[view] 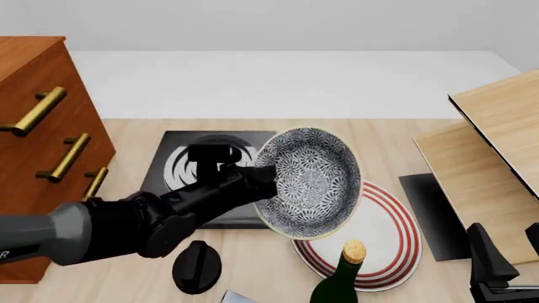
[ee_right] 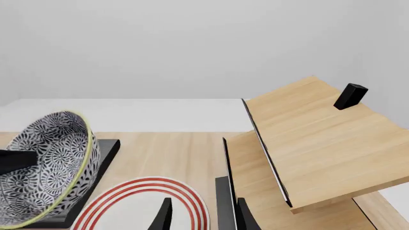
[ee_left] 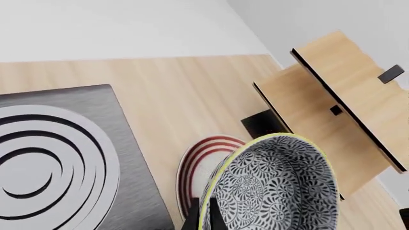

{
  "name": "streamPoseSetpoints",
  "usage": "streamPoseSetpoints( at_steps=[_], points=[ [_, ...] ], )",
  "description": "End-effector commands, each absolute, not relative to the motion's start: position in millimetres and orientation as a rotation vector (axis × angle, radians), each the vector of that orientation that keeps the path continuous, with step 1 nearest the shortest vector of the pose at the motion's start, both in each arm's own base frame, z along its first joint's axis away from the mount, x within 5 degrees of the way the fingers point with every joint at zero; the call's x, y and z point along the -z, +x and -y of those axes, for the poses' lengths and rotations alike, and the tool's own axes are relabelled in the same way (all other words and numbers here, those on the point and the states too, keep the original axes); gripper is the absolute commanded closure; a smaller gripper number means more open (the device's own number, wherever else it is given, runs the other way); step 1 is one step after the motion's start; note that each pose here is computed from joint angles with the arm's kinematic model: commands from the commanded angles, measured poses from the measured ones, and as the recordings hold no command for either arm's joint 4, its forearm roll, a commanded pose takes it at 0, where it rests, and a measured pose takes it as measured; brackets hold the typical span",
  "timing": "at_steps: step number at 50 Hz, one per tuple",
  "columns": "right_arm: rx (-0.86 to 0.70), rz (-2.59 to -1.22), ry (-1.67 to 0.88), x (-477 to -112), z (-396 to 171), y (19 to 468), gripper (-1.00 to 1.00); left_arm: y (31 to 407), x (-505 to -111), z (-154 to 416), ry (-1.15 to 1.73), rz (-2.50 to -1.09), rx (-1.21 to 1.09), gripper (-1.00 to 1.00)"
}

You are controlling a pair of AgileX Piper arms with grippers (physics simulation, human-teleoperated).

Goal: Pick up the akita bowl and put it on the plate.

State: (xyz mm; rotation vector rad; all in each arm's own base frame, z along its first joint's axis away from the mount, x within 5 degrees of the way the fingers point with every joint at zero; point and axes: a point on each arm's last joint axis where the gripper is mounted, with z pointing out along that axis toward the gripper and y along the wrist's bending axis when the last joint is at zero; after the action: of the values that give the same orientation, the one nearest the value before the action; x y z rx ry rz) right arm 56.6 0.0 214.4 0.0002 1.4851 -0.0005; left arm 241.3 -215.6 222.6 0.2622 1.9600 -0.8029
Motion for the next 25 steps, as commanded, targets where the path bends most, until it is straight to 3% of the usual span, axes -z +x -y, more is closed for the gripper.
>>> streamPoseSetpoints(
  at_steps=[1,25],
  points=[
    [0.000,-1.485,0.000,-214,0,57,-1.00,241,-217,227,0.280,-1.962,0.823,1.00],
    [0.000,-1.485,0.000,-214,0,57,-1.00,252,-197,252,0.333,-2.000,0.810,1.00]
  ],
)
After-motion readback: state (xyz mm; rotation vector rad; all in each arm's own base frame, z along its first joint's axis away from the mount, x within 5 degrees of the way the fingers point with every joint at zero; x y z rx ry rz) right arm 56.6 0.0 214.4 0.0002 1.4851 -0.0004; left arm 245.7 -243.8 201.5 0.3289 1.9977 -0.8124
